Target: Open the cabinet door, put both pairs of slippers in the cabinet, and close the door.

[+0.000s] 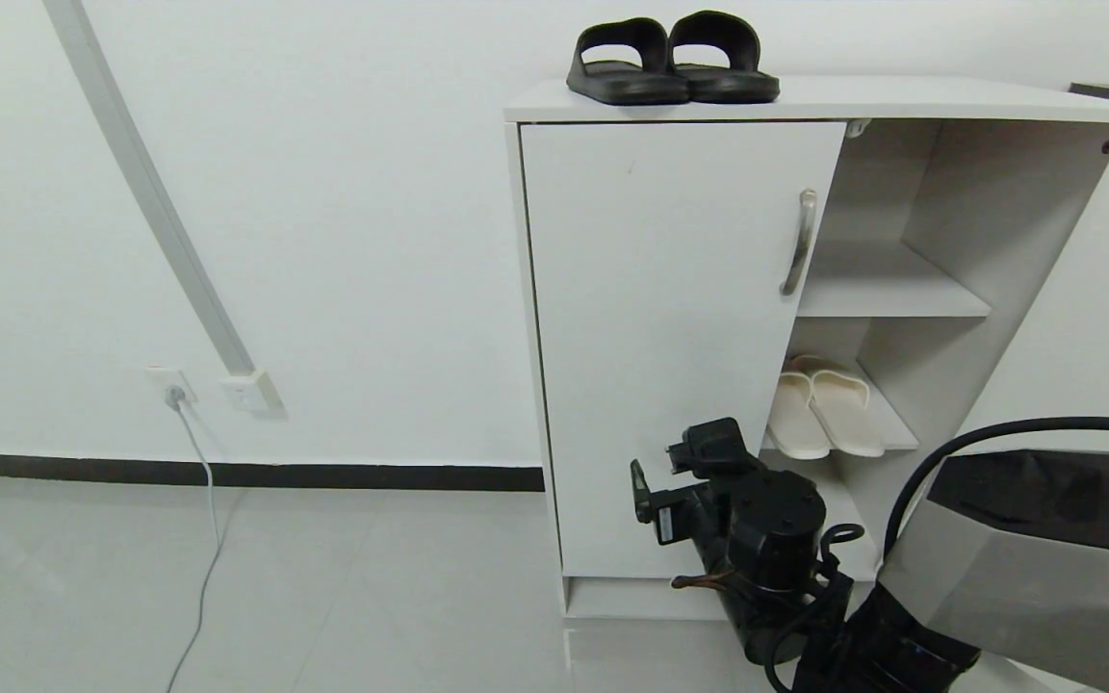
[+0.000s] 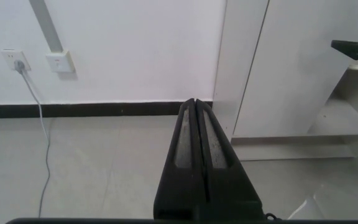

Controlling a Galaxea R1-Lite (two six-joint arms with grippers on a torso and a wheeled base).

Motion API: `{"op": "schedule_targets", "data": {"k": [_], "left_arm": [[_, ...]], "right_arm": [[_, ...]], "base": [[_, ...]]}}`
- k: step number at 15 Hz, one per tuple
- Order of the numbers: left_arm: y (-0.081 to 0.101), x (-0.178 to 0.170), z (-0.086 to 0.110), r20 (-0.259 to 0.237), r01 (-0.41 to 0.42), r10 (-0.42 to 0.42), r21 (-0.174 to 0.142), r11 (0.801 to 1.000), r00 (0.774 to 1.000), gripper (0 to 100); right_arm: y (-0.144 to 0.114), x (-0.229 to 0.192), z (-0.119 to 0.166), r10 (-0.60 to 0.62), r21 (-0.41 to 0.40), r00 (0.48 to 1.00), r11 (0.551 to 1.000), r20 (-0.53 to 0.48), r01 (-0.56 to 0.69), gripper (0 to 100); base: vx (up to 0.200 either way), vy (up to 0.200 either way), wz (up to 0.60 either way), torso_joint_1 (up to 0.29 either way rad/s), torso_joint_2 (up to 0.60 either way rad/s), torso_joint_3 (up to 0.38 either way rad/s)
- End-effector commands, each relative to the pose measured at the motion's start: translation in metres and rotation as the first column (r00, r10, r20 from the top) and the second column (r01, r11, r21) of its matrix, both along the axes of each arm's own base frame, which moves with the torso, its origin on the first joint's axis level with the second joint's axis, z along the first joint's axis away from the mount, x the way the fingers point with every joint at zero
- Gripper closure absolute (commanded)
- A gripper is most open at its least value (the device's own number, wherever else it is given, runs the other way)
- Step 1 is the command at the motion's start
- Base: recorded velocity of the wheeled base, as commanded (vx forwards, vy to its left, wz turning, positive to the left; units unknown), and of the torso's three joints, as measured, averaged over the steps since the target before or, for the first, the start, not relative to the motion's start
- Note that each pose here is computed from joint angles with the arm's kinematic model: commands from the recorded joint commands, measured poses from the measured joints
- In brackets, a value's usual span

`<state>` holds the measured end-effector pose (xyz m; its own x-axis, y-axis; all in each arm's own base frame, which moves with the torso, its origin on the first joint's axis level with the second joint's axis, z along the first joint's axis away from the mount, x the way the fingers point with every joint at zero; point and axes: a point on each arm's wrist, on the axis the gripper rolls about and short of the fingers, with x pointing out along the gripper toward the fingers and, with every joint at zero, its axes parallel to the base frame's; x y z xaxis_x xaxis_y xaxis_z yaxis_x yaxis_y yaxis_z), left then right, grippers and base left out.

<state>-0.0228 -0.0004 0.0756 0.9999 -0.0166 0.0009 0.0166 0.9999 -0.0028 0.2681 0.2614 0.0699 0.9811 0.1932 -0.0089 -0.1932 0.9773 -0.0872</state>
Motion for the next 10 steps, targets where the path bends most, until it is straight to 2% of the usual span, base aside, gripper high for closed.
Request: {"op": "schedule_targets", "data": {"k": [1, 4, 10], "left_arm": [[0.0000, 0.0001, 0.0001, -0.001, 0.000, 0.000, -0.002, 1.000, 1.000, 100], [0.0000, 0.0001, 0.0001, -0.001, 0.000, 0.000, 0.000, 1.000, 1.000, 100], [0.0000, 0.0001, 0.0001, -0.001, 0.000, 0.000, -0.002, 1.000, 1.000, 100]], "right_arm": [[0.0001, -0.0005, -0.0008, 0.000, -0.001, 1.000, 1.000, -0.001, 0.000, 0], [-0.0003, -0.0008, -0.0014, 0.000, -0.003, 1.000, 1.000, -0.003, 0.000, 0], [-0.0005, -0.0010, -0.0017, 0.000, -0.005, 1.000, 1.000, -0.004, 0.000, 0]], "base": [[0.000, 0.000, 0.00, 0.002, -0.09, -0.080], [0.000, 0.000, 0.00, 0.001, -0.18, -0.317], [0.000, 0.000, 0.00, 0.058, -0.49, -0.369]]}}
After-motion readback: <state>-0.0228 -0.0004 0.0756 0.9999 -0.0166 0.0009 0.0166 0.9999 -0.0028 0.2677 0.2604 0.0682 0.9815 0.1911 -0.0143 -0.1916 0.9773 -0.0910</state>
